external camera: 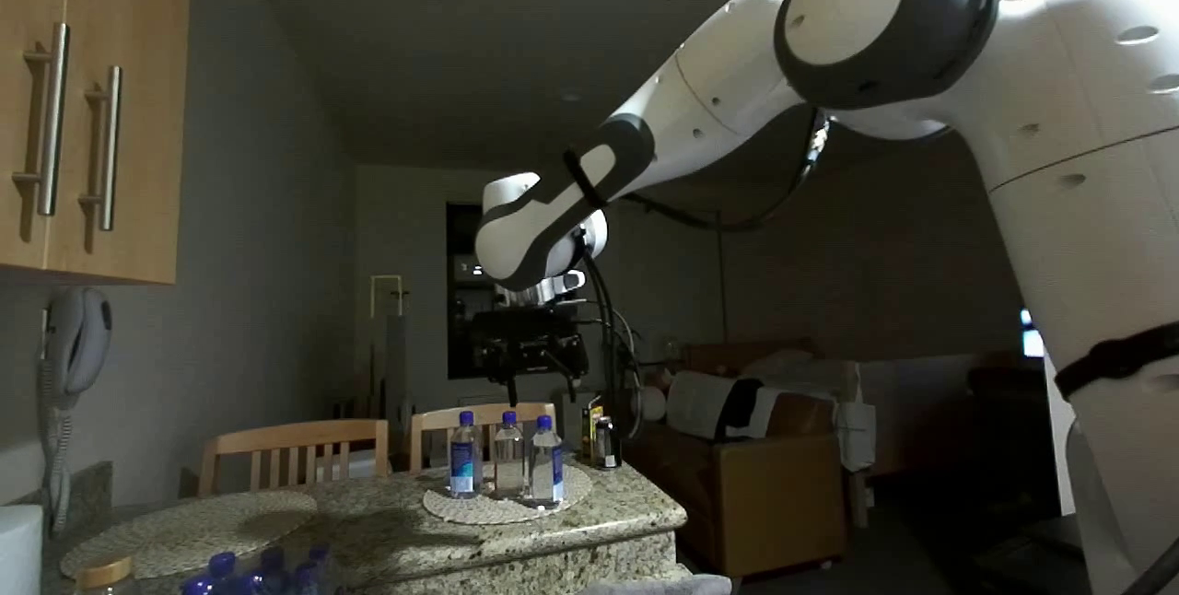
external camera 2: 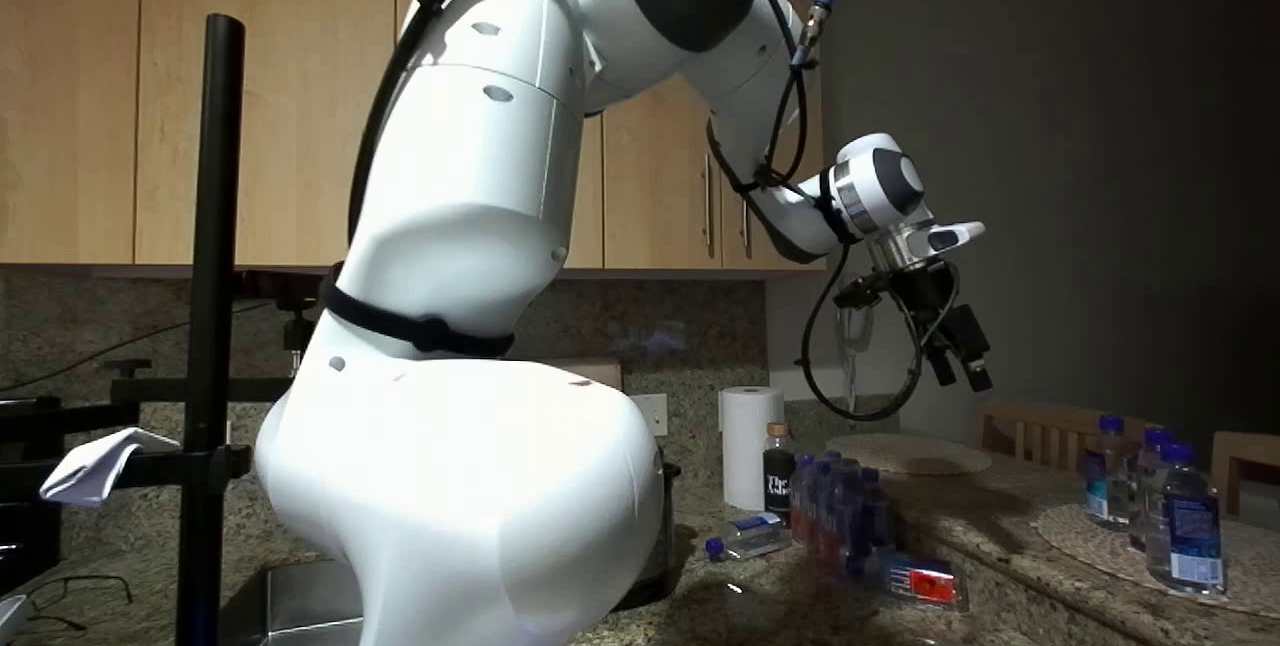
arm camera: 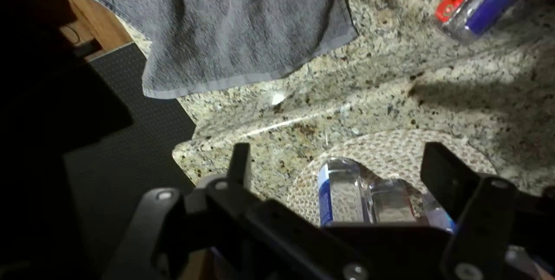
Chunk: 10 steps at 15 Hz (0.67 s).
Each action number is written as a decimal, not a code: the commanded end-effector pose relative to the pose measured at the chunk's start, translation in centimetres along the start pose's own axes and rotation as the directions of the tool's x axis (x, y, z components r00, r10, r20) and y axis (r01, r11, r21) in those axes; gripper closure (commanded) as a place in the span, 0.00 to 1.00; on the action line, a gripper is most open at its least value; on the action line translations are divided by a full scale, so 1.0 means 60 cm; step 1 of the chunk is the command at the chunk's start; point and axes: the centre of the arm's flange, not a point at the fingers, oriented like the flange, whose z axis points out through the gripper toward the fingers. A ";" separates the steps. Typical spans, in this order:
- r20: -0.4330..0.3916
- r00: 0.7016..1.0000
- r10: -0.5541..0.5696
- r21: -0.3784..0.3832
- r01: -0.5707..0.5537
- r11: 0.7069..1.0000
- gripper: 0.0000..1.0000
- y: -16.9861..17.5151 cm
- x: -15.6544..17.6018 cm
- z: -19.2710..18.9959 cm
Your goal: Move the grey towel to the right.
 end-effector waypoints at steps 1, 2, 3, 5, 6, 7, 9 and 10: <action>0.057 0.996 -0.073 -0.008 0.074 0.997 0.00 0.098 -0.069 -0.014; 0.069 0.993 -0.095 -0.003 0.096 0.995 0.00 0.110 -0.074 -0.013; 0.081 0.990 -0.119 0.006 0.119 0.993 0.00 0.120 -0.075 -0.013; 0.107 0.973 -0.203 0.038 0.200 0.979 0.00 0.140 -0.059 -0.010; 0.113 0.963 -0.246 0.067 0.239 0.969 0.00 0.148 -0.046 -0.009; 0.122 0.950 -0.288 0.100 0.277 0.956 0.00 0.156 -0.032 -0.009; 0.145 0.920 -0.364 0.167 0.340 0.925 0.00 0.168 -0.005 -0.002; 0.155 0.902 -0.403 0.193 0.373 0.908 0.00 0.171 0.003 0.004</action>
